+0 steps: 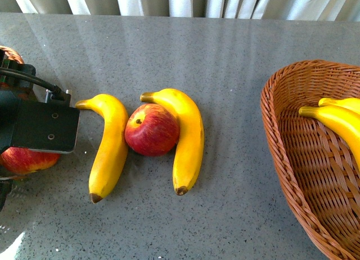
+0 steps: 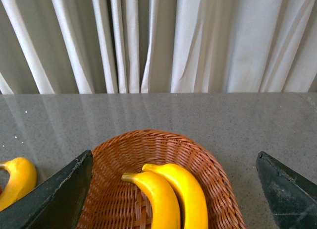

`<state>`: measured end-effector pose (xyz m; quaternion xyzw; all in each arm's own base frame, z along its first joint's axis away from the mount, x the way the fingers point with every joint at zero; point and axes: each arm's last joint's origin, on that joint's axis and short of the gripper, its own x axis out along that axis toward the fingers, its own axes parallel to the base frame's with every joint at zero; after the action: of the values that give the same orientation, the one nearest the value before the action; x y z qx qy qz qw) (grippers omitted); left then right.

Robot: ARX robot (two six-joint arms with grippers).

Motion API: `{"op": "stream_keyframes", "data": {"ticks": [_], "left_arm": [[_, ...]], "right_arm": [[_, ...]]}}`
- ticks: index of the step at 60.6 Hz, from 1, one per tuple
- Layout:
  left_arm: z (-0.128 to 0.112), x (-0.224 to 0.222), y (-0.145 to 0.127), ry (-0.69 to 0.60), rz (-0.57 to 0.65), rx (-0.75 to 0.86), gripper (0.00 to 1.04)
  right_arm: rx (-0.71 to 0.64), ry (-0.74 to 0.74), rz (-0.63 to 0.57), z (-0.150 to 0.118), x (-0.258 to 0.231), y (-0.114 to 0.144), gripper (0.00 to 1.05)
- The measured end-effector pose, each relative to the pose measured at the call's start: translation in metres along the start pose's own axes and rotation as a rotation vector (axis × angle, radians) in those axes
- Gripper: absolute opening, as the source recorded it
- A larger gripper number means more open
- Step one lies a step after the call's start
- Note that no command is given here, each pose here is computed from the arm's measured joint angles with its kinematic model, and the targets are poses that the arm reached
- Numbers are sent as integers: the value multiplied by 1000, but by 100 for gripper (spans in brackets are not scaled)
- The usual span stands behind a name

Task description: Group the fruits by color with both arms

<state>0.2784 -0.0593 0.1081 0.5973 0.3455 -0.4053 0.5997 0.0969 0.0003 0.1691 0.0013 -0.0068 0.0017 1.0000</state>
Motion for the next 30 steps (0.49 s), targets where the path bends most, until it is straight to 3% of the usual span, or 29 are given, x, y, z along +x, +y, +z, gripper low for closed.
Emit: {"op": "stream_keyframes", "data": {"ticks": [30], "left_arm": [[-1, 5, 1, 32, 18, -26, 96]], "right_arm": [[0, 0, 0, 0, 0, 0, 96]]}}
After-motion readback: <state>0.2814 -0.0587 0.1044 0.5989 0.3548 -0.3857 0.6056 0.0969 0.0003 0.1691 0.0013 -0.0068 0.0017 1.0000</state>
